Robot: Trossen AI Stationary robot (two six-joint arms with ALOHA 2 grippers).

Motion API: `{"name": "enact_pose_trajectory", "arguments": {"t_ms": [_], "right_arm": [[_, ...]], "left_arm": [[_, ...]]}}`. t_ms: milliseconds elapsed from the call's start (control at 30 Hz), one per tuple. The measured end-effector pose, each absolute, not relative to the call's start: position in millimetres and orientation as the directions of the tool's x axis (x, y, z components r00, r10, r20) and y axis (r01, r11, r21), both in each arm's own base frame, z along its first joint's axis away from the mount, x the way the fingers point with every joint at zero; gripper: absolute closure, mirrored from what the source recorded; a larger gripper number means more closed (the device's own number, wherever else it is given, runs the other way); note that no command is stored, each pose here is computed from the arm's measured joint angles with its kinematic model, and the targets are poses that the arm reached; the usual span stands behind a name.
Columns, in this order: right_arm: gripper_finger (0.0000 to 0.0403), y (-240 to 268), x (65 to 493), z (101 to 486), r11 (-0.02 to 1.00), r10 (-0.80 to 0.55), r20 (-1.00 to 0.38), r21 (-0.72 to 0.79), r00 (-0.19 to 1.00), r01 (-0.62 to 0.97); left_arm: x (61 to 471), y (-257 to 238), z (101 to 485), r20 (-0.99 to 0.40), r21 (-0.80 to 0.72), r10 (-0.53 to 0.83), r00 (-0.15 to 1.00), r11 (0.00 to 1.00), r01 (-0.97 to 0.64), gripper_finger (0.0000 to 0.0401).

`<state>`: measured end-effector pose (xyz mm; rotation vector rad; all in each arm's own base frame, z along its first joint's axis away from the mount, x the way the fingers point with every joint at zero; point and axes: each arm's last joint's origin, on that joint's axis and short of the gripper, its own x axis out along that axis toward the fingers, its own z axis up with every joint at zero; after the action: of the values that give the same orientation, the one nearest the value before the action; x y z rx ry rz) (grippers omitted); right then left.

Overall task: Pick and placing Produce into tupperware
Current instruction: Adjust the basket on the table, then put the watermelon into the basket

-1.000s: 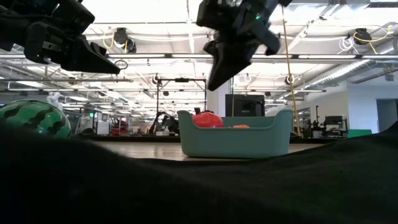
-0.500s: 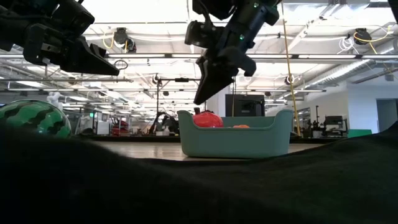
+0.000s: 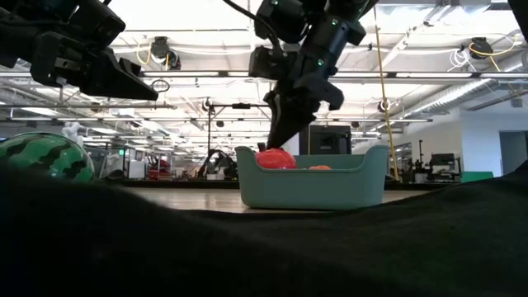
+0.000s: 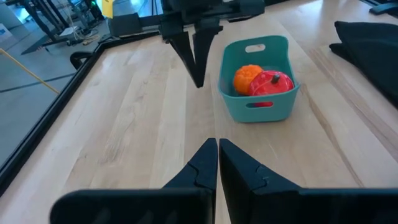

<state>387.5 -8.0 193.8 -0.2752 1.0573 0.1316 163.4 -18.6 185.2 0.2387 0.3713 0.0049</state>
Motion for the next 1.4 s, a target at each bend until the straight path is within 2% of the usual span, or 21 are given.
{"name": "enact_pose_trajectory", "arguments": {"t_ms": [333,1400], "right_arm": [[0.0403,-5.1,388.9,186.5,0.948,0.07,-0.881,-0.088,0.468,-0.306],[0.0403,-2.1,390.4,185.7,0.946,0.1,-0.875,-0.064,0.474,-0.317]], "left_arm": [[163.0,-18.5,184.2,-0.369,0.236,0.049,0.928,0.971,0.042,0.038],[163.0,-18.5,184.1,-0.37,0.239,0.05,0.928,0.97,0.043,0.038]]}}
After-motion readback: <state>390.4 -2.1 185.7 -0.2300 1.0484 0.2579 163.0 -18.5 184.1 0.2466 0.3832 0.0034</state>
